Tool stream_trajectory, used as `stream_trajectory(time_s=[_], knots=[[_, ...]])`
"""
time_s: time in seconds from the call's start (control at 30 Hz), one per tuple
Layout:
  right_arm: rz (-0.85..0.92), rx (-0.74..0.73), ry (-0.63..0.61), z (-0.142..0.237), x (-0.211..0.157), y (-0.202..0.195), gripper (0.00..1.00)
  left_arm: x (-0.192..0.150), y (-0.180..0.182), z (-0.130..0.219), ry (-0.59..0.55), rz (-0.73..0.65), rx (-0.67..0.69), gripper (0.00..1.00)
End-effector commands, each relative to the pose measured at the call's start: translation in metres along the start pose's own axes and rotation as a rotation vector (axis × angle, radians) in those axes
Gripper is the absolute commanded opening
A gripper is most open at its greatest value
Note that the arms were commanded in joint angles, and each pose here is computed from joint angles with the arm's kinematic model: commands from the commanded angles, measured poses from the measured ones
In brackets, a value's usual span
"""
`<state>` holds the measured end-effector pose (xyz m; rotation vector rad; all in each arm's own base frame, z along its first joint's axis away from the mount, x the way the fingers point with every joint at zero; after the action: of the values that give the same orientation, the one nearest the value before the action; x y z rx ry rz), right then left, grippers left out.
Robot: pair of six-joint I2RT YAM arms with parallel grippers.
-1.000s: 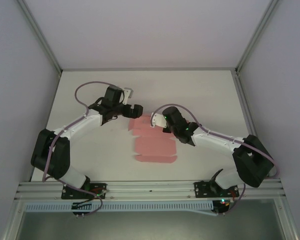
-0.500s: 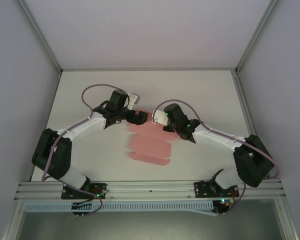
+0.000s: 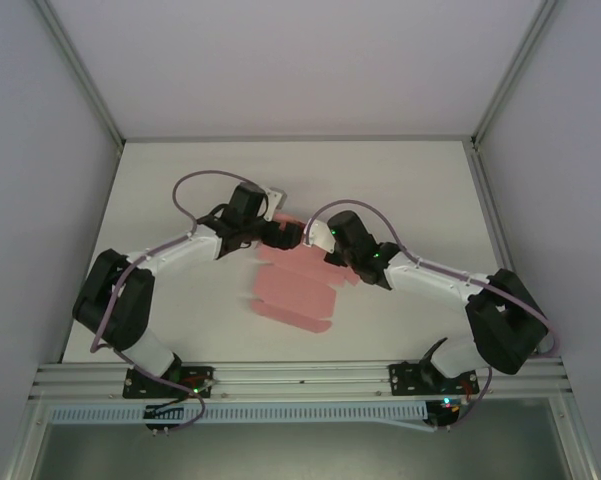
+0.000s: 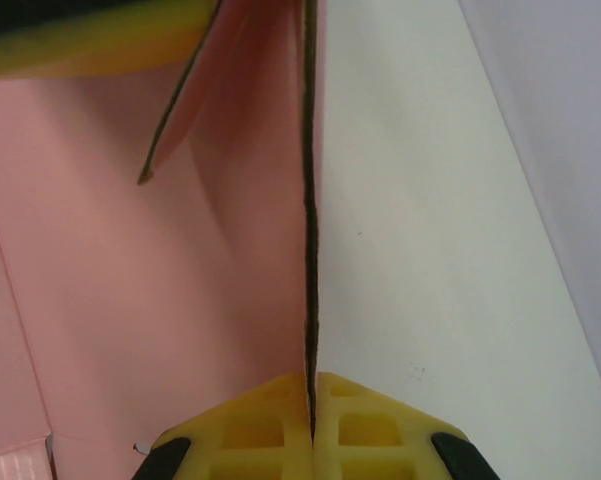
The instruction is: Assemble paper box
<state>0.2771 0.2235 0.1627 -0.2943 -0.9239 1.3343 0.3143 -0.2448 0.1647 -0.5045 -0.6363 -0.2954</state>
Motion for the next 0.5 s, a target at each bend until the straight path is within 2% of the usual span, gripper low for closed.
stream_trajectory(time_s=[0.0, 0.1, 0.3, 0.37, 0.47], knots=[[-0.016, -0.047, -0.029, 0.002, 0.006, 0.000, 0.00, 0.006, 0.002, 0.015, -0.082, 0.018, 0.050, 1.00], [-0.007, -0.057, -0.004, 0.007, 0.001, -0.002, 0.00, -0.001, 0.017, 0.034, -0.108, 0.038, 0.107, 1.00], [-0.041, -0.072, 0.009, 0.016, -0.008, -0.007, 0.00, -0.024, 0.052, 0.073, -0.155, 0.185, 0.141, 1.00], [-0.069, -0.080, 0.001, 0.019, -0.010, -0.010, 0.00, -0.034, 0.057, 0.078, -0.157, 0.233, 0.097, 1.00], [-0.108, -0.062, -0.033, 0.023, -0.010, -0.011, 0.00, -0.046, 0.056, 0.076, -0.171, 0.281, -0.053, 1.00]])
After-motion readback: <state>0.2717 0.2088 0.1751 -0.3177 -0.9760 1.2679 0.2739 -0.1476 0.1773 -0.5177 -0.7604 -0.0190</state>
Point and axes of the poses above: each hand's point on the last joint's axis, 136 mm out from that joint toward the fingers, its own z axis back along the fingers, its own y axis along the line the jaws close on, x = y × z, the point moved 6 cm from there along z, back along the fingers, and after that the axes turned 9 degrees about z, right-handed, at the moved point
